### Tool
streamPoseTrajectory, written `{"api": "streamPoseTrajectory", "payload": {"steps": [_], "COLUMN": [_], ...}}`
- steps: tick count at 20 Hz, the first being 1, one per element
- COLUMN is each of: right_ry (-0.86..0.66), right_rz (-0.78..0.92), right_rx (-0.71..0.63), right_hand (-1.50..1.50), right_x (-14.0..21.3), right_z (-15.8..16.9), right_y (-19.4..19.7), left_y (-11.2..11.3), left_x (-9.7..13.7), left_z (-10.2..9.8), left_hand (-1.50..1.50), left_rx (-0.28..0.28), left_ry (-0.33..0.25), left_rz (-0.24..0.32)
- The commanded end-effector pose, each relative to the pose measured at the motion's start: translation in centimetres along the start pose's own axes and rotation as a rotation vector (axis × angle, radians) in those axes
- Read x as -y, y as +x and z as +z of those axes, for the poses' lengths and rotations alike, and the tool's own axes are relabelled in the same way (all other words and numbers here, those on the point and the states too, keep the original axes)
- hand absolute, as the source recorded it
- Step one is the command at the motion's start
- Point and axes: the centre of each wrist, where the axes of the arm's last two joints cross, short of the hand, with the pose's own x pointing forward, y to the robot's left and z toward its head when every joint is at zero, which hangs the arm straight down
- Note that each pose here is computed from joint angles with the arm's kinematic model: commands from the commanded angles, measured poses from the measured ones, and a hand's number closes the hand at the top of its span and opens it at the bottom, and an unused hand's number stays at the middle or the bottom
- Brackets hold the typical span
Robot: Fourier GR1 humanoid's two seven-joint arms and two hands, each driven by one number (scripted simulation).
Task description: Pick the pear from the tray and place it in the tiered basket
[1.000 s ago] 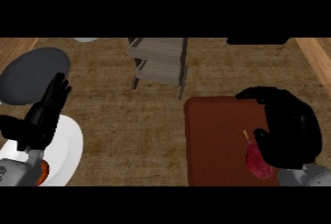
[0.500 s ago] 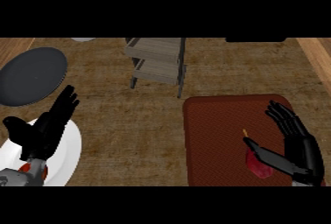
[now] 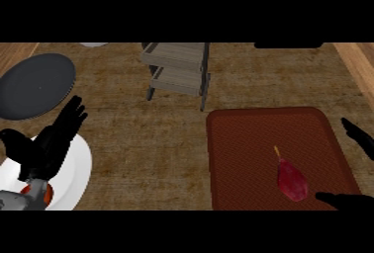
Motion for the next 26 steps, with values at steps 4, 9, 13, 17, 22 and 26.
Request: {"api": "streamPoseTrajectory", "payload": {"steps": [4,9,13,17,22,26], "right_ry": [0.398,0.391,0.317,0.345,0.346,0.329], "right_rz": [0.305,0.267,0.253,0.293,0.318,0.32], "right_rx": [-0.148,-0.169,-0.222,-0.279,-0.339,-0.316], "right_hand": [-1.5,-1.5,-1.5,-1.5,-1.5,-1.5], "right_x": [1.0,0.1,-1.8,-5.1,-5.6,-8.0], "right_z": [1.2,2.7,0.6,-1.4,-1.4,-3.4], "right_y": [4.4,9.6,8.6,7.7,3.9,3.6], "left_y": [0.0,-1.4,0.7,-0.1,-0.5,1.0], "left_x": [-0.3,1.1,0.7,1.4,0.0,0.3], "left_z": [0.0,-0.8,-0.4,-1.2,0.5,-0.5], "left_hand": [0.0,0.0,0.0,0.0,0.0,0.0], "left_rx": [-0.01,-0.014,-0.001,0.001,0.004,0.015], "left_ry": [-0.017,-0.011,-0.005,-0.031,-0.02,-0.007], "left_rz": [-0.012,0.006,0.004,-0.017,0.021,-0.005]}}
